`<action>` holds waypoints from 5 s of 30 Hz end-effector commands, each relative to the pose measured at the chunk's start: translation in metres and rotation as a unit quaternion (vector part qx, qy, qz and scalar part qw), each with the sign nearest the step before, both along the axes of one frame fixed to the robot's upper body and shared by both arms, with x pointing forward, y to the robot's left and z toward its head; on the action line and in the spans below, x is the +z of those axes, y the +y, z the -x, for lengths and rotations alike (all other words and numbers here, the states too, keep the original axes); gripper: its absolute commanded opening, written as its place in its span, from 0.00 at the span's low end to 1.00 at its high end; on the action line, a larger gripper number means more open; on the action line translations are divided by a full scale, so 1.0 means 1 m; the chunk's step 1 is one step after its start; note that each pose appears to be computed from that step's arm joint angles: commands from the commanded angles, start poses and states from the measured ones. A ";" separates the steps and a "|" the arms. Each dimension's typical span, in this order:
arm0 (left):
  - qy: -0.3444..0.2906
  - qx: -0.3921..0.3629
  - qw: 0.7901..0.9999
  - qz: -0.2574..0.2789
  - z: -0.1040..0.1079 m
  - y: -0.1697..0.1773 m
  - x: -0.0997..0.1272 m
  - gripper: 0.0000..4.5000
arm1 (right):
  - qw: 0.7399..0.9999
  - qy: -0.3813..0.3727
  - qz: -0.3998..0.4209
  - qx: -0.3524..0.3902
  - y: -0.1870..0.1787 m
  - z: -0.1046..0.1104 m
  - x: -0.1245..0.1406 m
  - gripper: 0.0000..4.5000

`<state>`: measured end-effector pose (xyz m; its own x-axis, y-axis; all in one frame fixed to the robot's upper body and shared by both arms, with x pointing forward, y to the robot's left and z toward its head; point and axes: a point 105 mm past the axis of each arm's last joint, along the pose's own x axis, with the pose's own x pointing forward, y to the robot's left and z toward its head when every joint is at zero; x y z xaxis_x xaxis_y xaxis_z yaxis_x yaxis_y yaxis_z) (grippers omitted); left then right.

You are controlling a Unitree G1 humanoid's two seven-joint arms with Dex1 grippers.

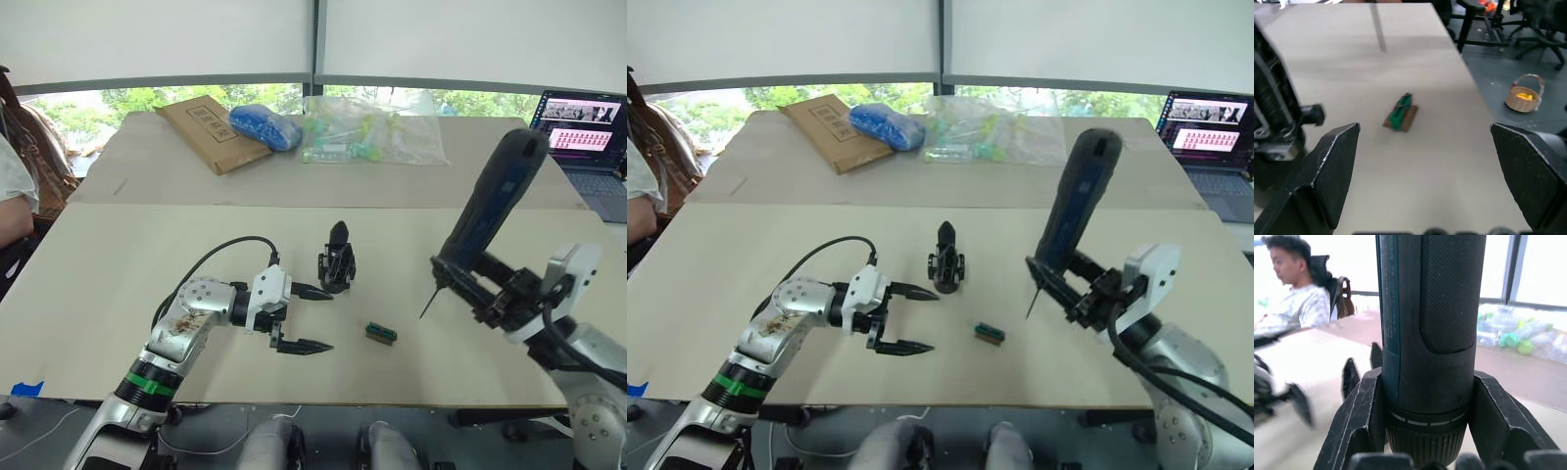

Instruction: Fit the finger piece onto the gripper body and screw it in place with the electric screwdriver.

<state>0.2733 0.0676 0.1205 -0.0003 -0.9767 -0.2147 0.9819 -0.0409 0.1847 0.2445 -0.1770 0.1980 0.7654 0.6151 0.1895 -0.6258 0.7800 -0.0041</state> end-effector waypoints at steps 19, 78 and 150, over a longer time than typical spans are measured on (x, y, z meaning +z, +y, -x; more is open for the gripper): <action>-0.015 -0.057 0.998 -0.013 -0.001 -0.010 -0.021 1.00 | 0.993 -0.087 0.011 0.075 0.047 0.024 0.015 0.43; -0.021 -0.042 0.999 -0.004 -0.008 -0.031 -0.030 1.00 | 0.993 -0.093 0.035 0.061 0.044 0.021 0.002 0.43; -0.025 -0.041 0.999 0.000 -0.009 -0.034 -0.027 1.00 | 0.994 -0.081 0.043 0.058 0.040 0.019 0.001 0.43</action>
<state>0.2823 0.0383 0.0835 -0.0584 -0.9710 -0.2317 0.9741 -0.1063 0.1998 0.2316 -0.1383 0.1841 0.6741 0.7122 0.1961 -0.7014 0.7004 -0.1324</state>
